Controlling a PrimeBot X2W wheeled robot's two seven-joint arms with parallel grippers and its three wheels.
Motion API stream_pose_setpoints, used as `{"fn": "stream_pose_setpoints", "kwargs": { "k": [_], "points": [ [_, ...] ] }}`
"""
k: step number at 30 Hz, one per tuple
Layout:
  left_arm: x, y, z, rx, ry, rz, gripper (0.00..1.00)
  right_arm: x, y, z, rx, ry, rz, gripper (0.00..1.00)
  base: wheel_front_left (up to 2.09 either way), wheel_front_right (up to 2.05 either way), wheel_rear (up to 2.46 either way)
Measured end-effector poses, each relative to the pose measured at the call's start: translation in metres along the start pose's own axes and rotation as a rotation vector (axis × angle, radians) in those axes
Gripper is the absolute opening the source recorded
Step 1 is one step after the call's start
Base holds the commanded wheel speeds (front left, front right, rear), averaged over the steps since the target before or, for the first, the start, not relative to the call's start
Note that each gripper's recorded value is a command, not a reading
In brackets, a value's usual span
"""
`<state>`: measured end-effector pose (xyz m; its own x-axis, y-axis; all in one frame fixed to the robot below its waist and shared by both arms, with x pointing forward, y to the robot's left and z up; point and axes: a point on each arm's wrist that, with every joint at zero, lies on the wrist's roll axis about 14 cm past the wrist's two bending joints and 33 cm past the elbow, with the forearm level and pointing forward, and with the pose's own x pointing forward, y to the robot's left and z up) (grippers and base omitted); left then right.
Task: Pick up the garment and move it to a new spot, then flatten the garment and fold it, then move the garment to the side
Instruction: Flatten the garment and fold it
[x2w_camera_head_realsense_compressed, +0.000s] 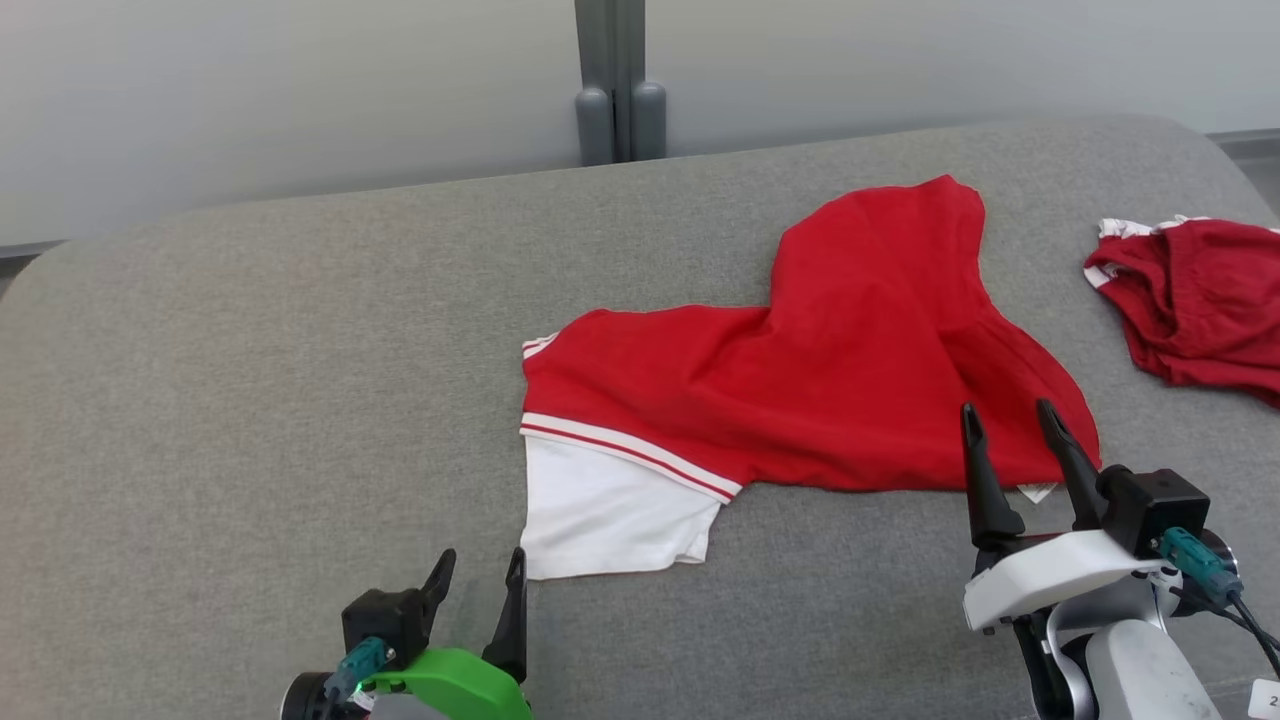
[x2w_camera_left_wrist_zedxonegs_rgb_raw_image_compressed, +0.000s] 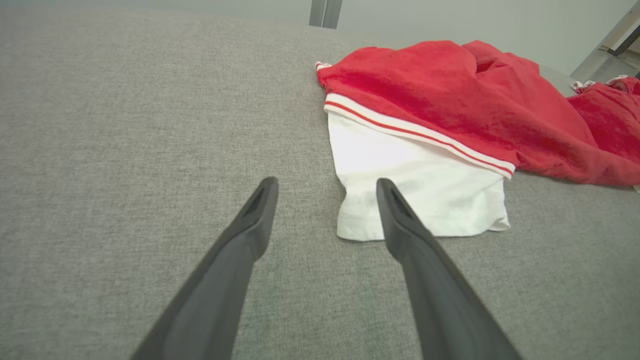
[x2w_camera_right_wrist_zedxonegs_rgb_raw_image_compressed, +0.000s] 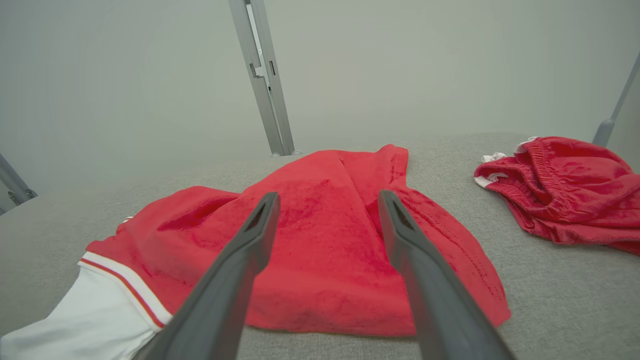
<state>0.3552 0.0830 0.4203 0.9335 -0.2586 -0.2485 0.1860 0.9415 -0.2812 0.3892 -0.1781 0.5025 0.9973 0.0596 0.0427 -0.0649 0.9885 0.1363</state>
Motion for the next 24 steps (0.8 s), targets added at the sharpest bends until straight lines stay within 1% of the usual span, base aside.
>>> {"fn": "stream_pose_setpoints", "kwargs": {
  "k": [4,10,11,12,13,14,16,19,24],
  "points": [
    [0.012,-0.007,-0.021,0.005,0.099,-0.033,1.00,-0.002,-0.014,-0.004,-0.001,0.010,-0.041,1.00,0.00,0.00,0.00],
    [0.027,-0.017,-0.041,-0.007,0.177,-0.077,1.00,-0.007,-0.036,-0.009,-0.006,0.023,-0.106,1.00,0.00,0.00,0.00],
    [0.028,-0.018,-0.045,-0.009,0.192,-0.081,0.99,-0.008,-0.039,-0.011,-0.006,0.028,-0.117,1.00,0.00,0.00,0.00],
    [0.030,-0.020,-0.048,-0.011,0.206,-0.090,0.66,-0.010,-0.044,-0.013,-0.007,0.034,-0.131,1.00,0.00,0.00,0.00],
    [0.031,-0.022,-0.049,-0.019,0.213,-0.096,0.47,-0.011,-0.048,-0.014,-0.007,0.039,-0.143,1.00,0.00,0.00,0.00],
    [0.033,-0.023,-0.051,-0.028,0.217,-0.103,0.40,-0.013,-0.054,-0.016,-0.008,0.043,-0.161,1.00,0.00,0.00,0.00],
    [0.036,-0.025,-0.052,-0.031,0.220,-0.110,0.20,-0.018,-0.067,-0.020,-0.015,0.059,-0.202,1.00,0.00,0.00,0.00],
    [0.037,-0.024,-0.051,-0.053,0.210,-0.107,0.01,-0.027,-0.092,-0.032,-0.025,0.111,-0.282,1.00,0.00,0.00,0.00],
    [0.037,-0.018,-0.039,-0.068,0.164,-0.088,0.00,-0.033,-0.122,-0.049,-0.043,0.192,-0.374,1.00,0.00,0.00,0.00]
  ]
}}
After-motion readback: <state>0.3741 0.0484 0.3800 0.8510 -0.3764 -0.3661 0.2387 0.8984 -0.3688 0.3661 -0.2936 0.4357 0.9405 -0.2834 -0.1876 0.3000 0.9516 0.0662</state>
